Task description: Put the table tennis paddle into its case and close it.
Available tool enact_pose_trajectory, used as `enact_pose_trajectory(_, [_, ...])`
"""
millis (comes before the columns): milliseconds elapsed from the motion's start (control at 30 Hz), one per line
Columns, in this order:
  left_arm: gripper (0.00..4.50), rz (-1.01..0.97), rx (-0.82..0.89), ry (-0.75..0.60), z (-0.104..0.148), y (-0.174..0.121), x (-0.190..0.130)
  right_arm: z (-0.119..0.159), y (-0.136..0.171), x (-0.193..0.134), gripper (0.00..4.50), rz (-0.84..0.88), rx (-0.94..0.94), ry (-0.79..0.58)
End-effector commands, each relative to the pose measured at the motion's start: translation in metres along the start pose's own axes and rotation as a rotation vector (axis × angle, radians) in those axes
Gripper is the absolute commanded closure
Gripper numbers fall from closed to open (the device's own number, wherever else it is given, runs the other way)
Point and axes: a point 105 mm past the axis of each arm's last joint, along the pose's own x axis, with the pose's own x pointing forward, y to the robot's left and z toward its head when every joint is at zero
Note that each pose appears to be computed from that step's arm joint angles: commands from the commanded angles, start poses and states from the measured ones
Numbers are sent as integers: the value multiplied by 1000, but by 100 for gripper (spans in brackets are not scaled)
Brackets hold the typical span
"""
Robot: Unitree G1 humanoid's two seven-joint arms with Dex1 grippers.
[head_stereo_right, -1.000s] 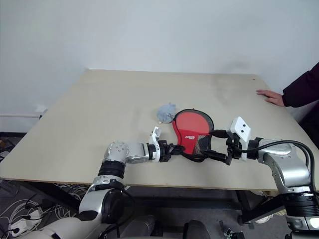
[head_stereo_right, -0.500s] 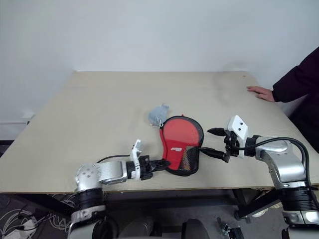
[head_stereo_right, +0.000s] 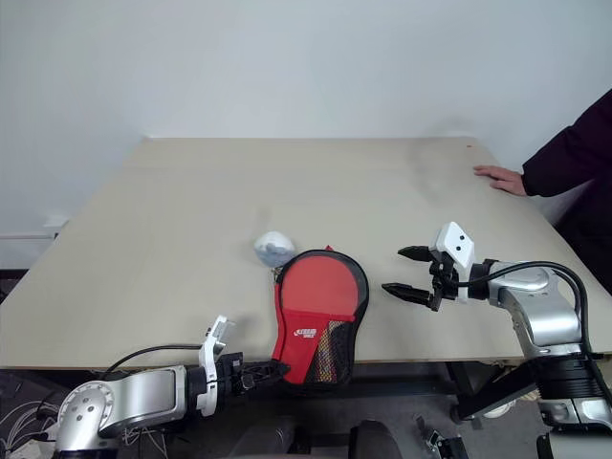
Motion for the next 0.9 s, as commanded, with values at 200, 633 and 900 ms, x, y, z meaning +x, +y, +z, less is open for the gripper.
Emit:
enact_pose_trajectory(200, [447, -36, 62, 50, -9, -8, -14, 14, -4, 3, 0, 12, -45, -28])
enact_pose_trajectory(633, [447, 15, 89, 102, 3, 5, -21, 20, -4, 6, 0, 18, -53, -38])
enact_pose_trajectory(900, [215, 71, 149, 97, 24, 14, -54, 23, -5, 5, 0, 18, -54, -41])
